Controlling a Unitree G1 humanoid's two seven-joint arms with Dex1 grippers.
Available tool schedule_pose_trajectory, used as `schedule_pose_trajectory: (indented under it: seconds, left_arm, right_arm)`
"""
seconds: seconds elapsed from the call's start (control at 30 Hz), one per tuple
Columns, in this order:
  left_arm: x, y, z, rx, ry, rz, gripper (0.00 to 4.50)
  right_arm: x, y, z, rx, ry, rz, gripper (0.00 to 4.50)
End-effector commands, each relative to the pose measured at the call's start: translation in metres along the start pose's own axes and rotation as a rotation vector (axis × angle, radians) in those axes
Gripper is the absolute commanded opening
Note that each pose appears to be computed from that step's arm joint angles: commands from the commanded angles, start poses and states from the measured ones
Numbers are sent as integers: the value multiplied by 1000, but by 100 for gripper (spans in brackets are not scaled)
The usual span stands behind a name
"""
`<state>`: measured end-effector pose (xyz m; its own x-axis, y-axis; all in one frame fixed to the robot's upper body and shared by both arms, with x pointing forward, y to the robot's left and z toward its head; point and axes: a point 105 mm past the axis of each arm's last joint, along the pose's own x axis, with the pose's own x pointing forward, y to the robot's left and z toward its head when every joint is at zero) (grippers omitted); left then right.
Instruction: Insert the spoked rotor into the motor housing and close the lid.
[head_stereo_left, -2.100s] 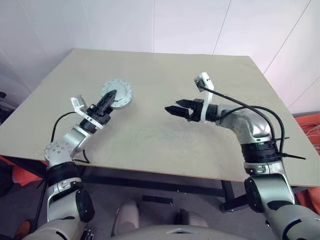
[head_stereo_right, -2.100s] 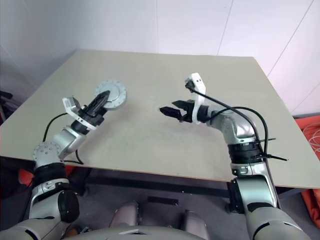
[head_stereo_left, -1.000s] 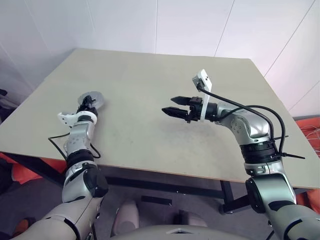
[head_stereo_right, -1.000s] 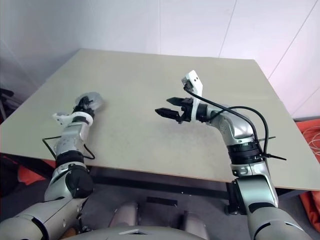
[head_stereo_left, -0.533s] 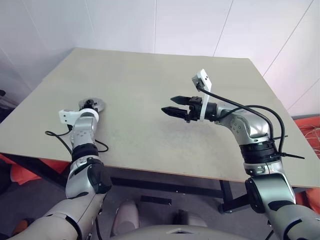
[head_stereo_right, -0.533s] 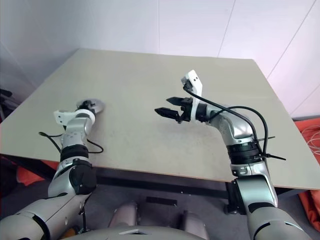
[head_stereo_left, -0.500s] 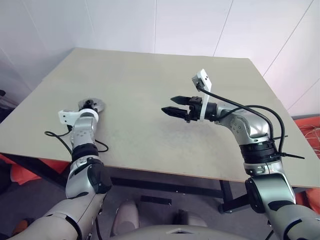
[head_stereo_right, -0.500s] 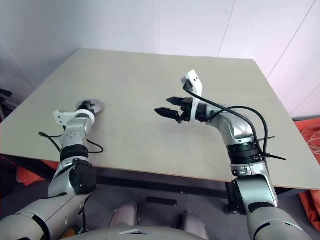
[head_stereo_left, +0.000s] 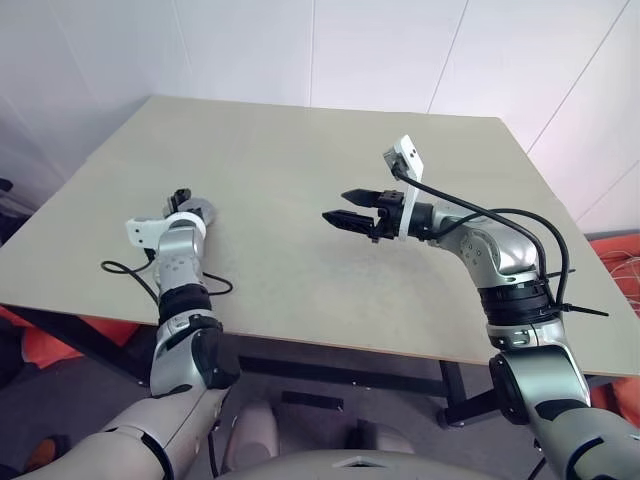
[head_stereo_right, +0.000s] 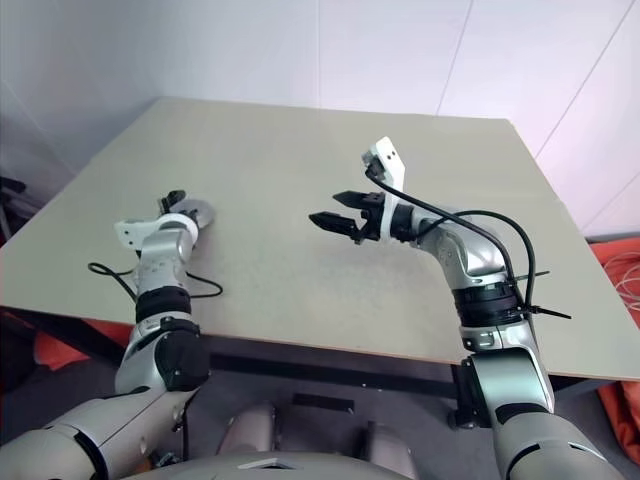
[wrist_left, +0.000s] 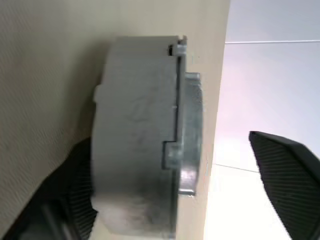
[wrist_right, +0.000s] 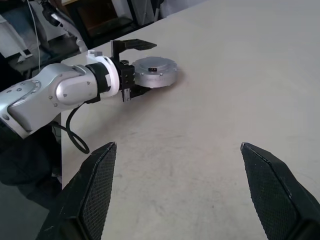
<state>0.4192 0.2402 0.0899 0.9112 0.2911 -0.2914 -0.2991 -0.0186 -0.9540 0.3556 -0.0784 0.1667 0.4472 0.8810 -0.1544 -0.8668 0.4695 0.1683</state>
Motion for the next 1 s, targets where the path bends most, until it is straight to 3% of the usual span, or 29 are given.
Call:
schedule_pose_trajectory:
  seconds: [0.03,0.37,0.47,0.63,0.77,1.0]
  left_arm:
    - [-12,-29,-2,26,3,-71,447]
    - [-41,-17,-17,28,56,5,447]
    - [-47,-7,-22,185,80,13,447]
    - [-60,-3,-42,287,171,10,447]
    - [-65,-15,-54,477,222,-72,447]
    - [-68,-80,-58,1150,170,-591,447]
  right_arm:
    - [-2,8,23,-67,-58,22,450]
    - [-1,8,23,-67,-59,30,450]
    - [0,8,23,-72,-57,30,450]
    - [-2,6,21,-79,-56,18,450]
    - [-6,1,19,-92,-56,-8,450]
    - [-36,-39,5,-173,-88,-229,450]
